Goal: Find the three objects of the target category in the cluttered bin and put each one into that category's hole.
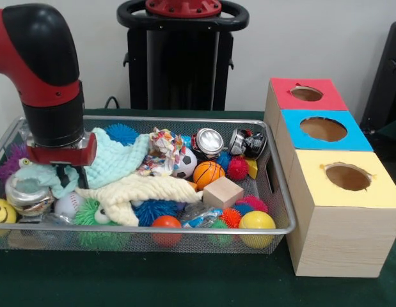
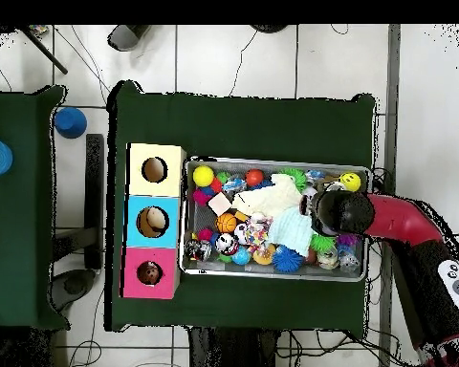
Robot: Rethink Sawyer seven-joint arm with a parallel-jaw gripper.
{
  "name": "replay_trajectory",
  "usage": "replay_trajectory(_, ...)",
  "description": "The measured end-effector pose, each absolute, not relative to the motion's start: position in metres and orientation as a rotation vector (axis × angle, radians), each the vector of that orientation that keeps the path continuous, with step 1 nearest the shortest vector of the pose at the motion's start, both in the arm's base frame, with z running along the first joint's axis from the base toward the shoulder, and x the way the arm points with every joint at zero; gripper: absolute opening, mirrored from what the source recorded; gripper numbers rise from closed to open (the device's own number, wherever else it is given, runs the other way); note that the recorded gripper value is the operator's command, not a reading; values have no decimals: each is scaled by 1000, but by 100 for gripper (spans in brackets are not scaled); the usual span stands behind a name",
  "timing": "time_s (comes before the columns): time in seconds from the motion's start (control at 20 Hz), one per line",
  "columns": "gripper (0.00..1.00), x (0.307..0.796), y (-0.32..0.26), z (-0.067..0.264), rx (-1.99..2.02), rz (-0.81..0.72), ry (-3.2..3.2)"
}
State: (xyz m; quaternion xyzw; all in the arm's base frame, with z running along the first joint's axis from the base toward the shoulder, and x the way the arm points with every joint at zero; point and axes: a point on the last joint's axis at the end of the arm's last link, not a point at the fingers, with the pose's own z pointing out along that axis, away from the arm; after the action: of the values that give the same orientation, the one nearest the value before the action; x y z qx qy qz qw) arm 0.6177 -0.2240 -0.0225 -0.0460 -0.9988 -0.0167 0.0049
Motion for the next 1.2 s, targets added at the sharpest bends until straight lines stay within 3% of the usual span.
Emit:
replay_trajectory(0.5,0,624,-157,-15,47,78,-3105)
replay_trajectory(0.85,0,626,-76,-16,103,65,-3146)
replay_trajectory(1.2,0,617,-36,-7,24,52,-3136)
